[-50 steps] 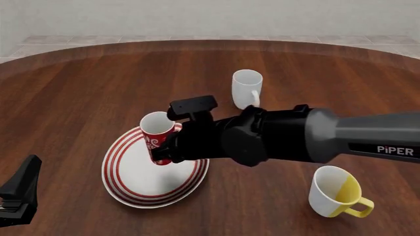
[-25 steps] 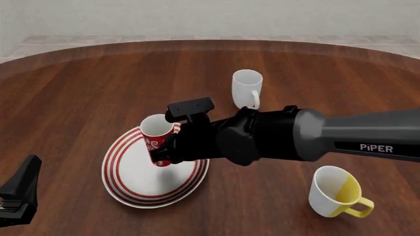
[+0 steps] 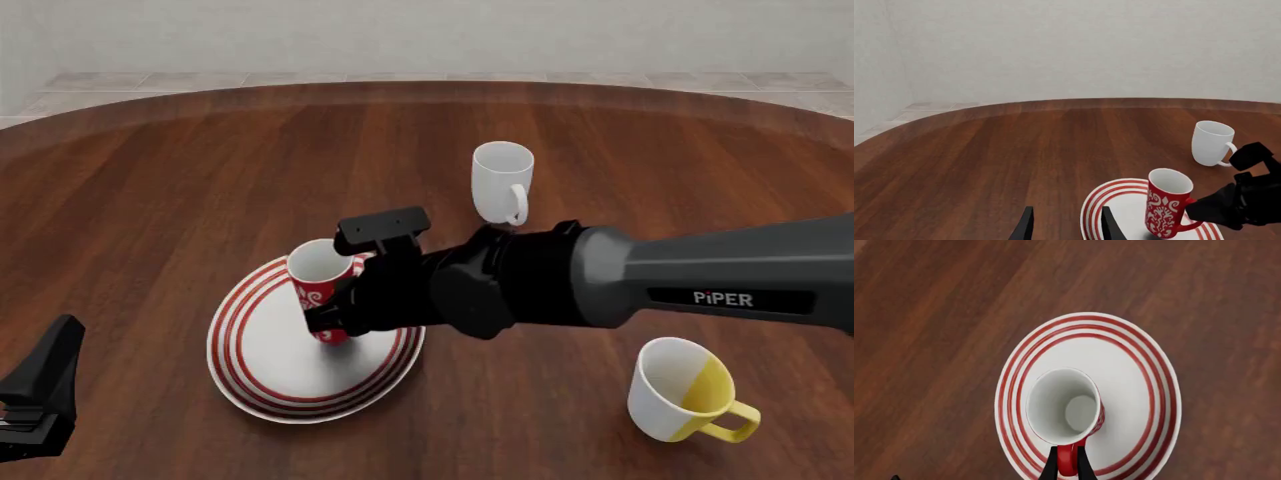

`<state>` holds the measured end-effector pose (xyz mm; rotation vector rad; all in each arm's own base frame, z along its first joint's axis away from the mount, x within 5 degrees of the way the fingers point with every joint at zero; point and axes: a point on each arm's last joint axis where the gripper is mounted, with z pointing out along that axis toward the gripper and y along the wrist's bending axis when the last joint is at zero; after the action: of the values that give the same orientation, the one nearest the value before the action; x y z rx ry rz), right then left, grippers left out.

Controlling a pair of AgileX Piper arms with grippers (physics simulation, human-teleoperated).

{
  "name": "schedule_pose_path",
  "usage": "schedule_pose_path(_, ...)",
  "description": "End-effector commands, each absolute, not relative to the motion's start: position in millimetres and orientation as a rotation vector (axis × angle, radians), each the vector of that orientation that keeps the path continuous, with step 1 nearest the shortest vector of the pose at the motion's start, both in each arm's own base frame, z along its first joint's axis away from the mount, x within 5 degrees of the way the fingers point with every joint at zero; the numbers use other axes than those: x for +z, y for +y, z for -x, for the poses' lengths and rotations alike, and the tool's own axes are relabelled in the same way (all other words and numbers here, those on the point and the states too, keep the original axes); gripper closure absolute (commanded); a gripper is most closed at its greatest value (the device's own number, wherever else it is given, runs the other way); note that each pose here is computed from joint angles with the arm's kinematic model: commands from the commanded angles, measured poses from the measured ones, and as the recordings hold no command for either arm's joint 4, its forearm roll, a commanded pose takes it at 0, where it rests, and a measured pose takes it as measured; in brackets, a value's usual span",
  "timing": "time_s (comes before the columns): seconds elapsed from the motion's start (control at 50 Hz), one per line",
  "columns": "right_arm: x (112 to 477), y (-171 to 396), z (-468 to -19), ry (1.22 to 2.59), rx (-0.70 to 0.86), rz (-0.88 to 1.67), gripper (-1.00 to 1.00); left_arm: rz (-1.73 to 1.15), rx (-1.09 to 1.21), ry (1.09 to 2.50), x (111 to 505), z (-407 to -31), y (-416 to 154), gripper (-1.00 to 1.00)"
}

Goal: Pick up the red mug and put it on the plate

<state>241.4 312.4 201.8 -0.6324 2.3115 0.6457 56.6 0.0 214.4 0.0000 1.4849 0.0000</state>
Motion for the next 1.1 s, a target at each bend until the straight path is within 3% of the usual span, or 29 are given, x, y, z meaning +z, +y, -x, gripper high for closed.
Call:
schedule_pose_path(0.02, 200, 314, -242, 2.298, 0.638, 0.653, 1.0, 0.0, 0.0, 1.485, 214, -57, 0, -1.0)
schedule_pose_path(1.1, 189, 314, -248, 2.319, 0.615, 0.652, 1.0, 0.0, 0.0, 1.485, 214, -57, 0, -1.0)
